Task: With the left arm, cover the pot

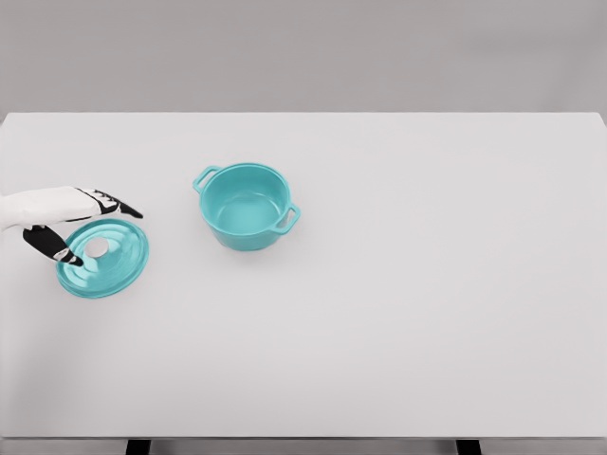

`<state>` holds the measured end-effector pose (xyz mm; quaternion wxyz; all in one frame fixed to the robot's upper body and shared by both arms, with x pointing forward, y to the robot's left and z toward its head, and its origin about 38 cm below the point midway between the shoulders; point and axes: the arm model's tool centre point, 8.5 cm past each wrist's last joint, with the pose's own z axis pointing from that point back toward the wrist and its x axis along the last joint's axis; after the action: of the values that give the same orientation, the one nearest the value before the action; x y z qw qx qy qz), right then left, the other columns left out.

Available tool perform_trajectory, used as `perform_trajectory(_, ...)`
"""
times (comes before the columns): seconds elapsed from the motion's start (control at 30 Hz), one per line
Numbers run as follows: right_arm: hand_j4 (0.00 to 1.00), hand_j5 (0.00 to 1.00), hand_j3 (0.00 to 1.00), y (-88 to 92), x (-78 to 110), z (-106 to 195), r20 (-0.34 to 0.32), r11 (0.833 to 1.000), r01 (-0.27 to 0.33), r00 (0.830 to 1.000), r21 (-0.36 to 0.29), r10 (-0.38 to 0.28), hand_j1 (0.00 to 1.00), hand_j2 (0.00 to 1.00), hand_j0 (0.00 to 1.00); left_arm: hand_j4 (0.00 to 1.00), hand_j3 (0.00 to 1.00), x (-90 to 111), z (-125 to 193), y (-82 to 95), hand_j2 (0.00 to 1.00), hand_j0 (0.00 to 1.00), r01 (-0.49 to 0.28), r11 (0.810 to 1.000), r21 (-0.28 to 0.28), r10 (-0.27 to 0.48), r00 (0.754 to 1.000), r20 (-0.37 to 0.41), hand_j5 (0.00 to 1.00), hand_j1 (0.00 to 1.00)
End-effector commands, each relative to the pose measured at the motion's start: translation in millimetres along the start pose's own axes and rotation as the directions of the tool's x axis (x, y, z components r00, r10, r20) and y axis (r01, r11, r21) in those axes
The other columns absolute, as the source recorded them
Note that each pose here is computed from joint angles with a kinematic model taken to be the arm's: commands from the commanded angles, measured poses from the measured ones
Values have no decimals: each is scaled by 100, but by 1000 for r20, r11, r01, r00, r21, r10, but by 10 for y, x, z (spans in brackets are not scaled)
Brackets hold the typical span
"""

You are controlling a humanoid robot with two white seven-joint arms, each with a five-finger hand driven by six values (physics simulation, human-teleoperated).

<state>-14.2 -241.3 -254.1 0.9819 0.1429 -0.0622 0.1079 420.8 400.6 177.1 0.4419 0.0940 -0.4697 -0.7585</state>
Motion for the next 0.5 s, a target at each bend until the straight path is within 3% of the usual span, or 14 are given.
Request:
perform_trajectory(0.0, 100, 100, 100, 0, 0, 0, 0, 1000, 0, 1000, 1, 0, 100, 100, 100, 85, 85, 2, -5, -3, 85, 85, -5, 1000, 1, 5, 1000, 2, 85, 85)
perform_trajectory(0.2, 100, 100, 100, 0, 0, 0, 0, 1000, 0, 1000, 1, 0, 100, 100, 100, 85, 85, 5, -26, -71, 85, 85, -10, 1000, -18, 10, 1000, 4, 85, 85)
perform_trajectory(0.3, 100, 100, 100, 0, 0, 0, 0, 1000, 0, 1000, 1, 0, 100, 100, 100, 79, 79, -35, -12, -95, 79, 79, -20, 1000, -21, 20, 1000, -8, 79, 79)
perform_trajectory(0.4, 100, 100, 100, 0, 0, 0, 0, 1000, 0, 1000, 1, 0, 100, 100, 100, 65, 65, -49, -2, -107, 65, 65, -26, 999, -21, 25, 1000, -11, 65, 65)
perform_trajectory(0.47, 100, 100, 100, 0, 0, 0, 0, 1000, 0, 1000, 1, 0, 100, 100, 100, 60, 60, -53, 0, -109, 60, 60, -27, 999, -21, 26, 1000, -13, 60, 60)
